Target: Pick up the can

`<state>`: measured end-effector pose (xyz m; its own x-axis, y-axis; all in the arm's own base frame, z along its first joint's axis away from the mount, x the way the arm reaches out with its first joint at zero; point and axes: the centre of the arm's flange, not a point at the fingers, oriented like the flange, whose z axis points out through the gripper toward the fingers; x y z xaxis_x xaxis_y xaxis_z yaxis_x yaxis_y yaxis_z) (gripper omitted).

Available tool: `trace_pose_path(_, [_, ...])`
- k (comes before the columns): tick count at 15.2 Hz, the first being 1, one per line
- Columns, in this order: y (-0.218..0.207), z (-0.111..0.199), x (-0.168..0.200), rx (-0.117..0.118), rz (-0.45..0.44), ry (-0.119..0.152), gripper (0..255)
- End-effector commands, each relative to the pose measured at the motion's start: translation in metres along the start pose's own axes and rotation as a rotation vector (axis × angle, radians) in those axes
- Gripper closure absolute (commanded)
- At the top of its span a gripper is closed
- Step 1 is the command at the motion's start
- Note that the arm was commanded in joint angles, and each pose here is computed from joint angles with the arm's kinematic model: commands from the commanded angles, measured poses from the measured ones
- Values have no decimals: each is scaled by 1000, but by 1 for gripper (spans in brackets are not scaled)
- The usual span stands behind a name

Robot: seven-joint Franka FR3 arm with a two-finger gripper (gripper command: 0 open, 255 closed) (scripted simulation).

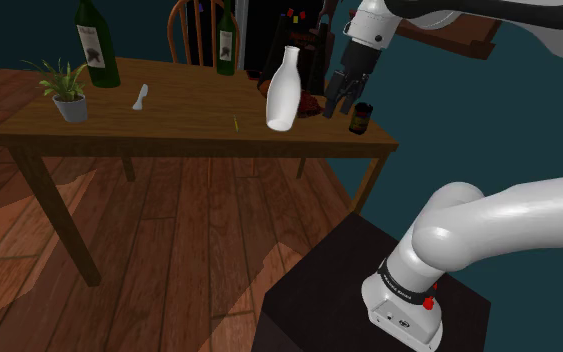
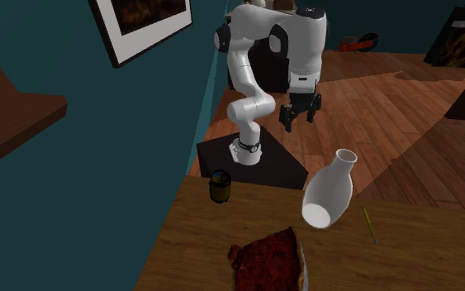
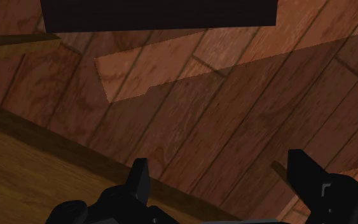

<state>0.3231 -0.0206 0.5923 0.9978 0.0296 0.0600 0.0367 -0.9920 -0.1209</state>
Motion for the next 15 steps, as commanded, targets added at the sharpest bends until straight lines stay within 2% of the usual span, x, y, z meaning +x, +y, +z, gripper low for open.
trace_pose_path(1, [0, 0, 0, 0, 0, 0, 0])
trace_pose_path(15, [175, -1, 29, -46, 33, 22, 0])
